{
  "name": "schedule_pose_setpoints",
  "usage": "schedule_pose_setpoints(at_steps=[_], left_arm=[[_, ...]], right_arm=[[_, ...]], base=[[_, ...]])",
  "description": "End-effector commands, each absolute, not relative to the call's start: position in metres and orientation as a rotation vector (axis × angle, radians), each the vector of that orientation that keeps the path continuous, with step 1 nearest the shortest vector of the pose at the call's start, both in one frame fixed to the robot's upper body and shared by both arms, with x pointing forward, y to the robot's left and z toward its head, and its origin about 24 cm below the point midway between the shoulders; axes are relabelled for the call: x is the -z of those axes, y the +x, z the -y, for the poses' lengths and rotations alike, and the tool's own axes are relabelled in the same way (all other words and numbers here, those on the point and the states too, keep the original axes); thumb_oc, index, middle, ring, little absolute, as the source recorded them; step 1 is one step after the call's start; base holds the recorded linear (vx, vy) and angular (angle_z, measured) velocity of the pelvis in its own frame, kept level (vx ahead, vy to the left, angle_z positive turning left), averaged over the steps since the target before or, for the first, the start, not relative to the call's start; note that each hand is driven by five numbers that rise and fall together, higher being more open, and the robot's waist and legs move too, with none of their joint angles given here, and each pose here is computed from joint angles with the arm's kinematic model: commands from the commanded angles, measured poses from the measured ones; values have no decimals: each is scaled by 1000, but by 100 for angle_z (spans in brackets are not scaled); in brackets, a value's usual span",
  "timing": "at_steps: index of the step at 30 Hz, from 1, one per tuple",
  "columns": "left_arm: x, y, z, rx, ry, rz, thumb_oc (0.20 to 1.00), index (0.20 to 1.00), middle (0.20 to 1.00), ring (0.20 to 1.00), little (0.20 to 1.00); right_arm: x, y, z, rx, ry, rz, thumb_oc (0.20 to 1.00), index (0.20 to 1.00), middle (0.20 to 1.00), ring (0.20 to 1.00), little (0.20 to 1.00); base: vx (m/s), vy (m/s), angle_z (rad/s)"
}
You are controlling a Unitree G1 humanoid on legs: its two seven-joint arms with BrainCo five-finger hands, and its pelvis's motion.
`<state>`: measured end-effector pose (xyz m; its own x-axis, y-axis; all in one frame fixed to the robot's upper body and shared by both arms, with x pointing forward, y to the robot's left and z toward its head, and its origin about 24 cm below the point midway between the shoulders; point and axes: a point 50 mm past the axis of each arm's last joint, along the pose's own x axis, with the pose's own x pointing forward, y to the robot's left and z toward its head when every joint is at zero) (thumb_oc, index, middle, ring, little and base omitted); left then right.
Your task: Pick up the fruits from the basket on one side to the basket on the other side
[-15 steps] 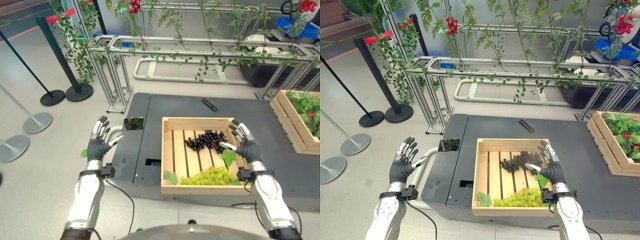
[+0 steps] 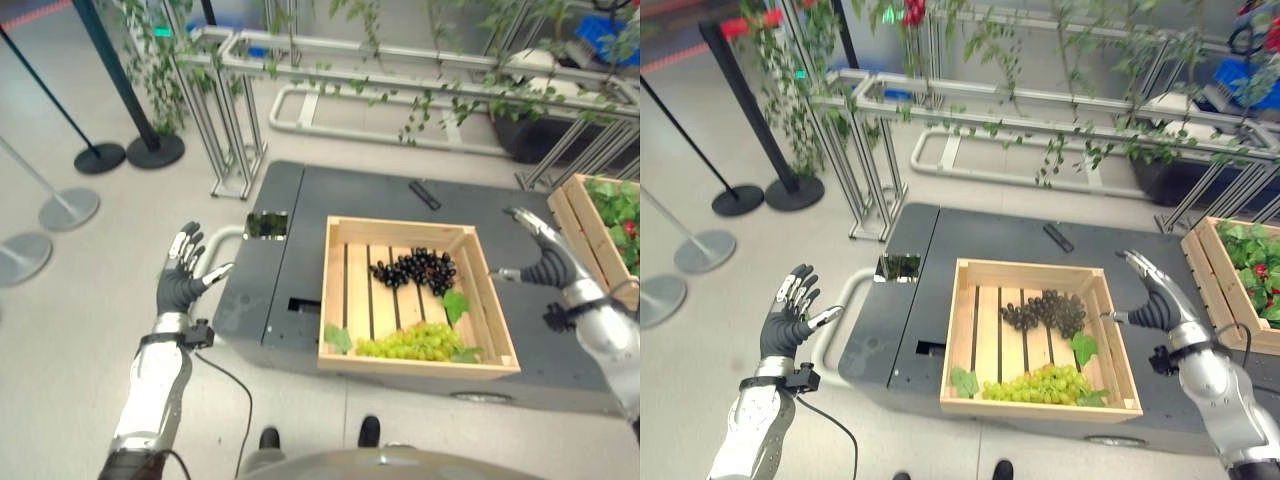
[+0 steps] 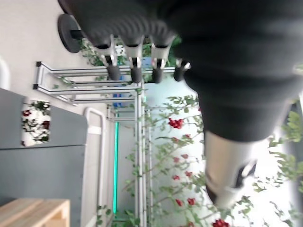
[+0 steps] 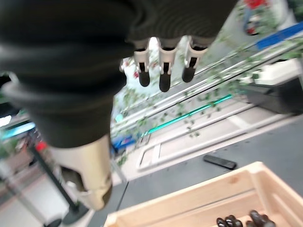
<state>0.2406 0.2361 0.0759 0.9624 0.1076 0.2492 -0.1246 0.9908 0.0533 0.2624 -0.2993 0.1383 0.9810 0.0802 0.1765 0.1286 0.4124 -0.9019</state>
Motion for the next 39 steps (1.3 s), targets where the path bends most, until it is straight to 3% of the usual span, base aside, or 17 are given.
schedule_pose_setpoints(at_steps=[1, 21, 39], left_arm=[[-129, 249, -234, -94, 137, 496, 1000, 1000, 1000, 1000, 1000], [-149, 265, -221, -102, 95, 597, 1000, 1000, 1000, 1000, 1000], [-154, 264, -218, -106, 85, 626, 1000, 1000, 1000, 1000, 1000]], right_arm=[[-176, 280, 288, 54, -1306, 355, 1000, 1000, 1000, 1000, 1000], [-163, 299, 262, 17, -1218, 379, 1000, 1000, 1000, 1000, 1000], [-144, 280, 285, 57, -1238, 284, 1000, 1000, 1000, 1000, 1000]], base=[[-63, -45, 29], [-19, -22, 23], [-1, 0, 1]])
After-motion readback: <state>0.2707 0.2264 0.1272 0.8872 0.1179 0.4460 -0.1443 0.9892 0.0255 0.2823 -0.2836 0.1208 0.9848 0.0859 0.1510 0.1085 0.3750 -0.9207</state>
